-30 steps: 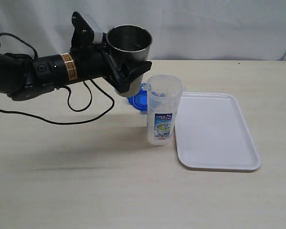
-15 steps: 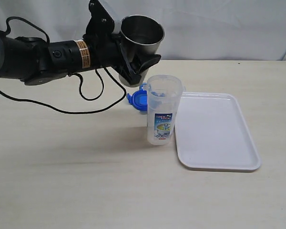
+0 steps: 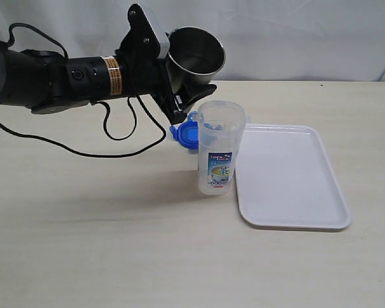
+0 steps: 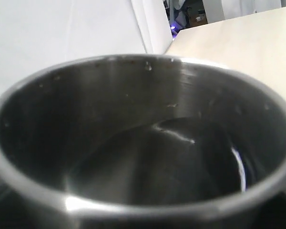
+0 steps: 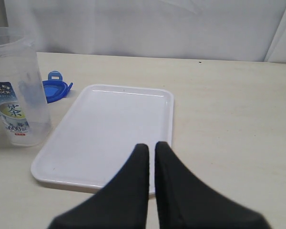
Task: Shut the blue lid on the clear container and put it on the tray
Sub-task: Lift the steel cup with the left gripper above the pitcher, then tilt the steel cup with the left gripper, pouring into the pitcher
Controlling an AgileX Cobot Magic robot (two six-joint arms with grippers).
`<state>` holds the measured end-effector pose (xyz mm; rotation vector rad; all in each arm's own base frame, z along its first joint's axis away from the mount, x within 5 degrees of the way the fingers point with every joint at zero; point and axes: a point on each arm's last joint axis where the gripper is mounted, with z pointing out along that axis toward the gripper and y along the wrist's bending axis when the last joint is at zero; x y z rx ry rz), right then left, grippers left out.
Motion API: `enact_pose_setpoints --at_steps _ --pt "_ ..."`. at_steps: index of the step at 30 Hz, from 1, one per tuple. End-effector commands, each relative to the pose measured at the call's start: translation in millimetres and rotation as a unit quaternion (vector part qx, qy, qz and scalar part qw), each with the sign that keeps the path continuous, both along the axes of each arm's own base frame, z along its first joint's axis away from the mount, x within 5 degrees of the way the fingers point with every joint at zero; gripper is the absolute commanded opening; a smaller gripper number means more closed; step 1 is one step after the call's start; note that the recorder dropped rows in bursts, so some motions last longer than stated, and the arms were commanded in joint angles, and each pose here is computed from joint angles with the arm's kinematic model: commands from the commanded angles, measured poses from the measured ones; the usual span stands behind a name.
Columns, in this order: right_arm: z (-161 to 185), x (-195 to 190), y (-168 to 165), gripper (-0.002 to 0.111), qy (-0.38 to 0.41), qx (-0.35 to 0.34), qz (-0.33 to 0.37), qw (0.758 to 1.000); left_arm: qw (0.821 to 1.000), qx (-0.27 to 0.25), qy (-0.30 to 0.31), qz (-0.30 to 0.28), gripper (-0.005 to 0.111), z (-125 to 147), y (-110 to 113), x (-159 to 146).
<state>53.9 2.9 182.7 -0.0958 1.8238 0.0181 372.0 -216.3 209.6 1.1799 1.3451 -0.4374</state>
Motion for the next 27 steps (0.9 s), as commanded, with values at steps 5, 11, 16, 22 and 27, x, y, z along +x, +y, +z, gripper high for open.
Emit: enact_pose_setpoints --at_steps 5,11,16,22,27 --pt "0.1 -0.3 -0.5 0.005 -0.003 -0.003 -0.002 1.0 0.997 -0.007 -0.074 -0.032 0.0 19.2 -3.6 -3.4" --pt "0.1 -0.3 -0.5 0.005 -0.003 -0.003 -0.002 1.0 0.992 0.019 -0.117 -0.039 0.0 19.1 -3.6 -3.3" --pt "0.1 -0.3 -0.5 0.005 -0.003 -0.003 -0.002 1.0 0.99 0.029 -0.134 -0.042 0.0 19.1 -3.6 -3.3" --pt "0.1 -0.3 -0.5 0.005 -0.003 -0.003 -0.002 1.0 0.987 0.039 -0.15 -0.045 0.0 19.1 -3.6 -3.3" --pt "0.1 -0.3 -0.5 0.005 -0.003 -0.003 -0.002 1.0 0.983 0.052 -0.169 -0.047 0.0 18.8 -3.4 -3.1"
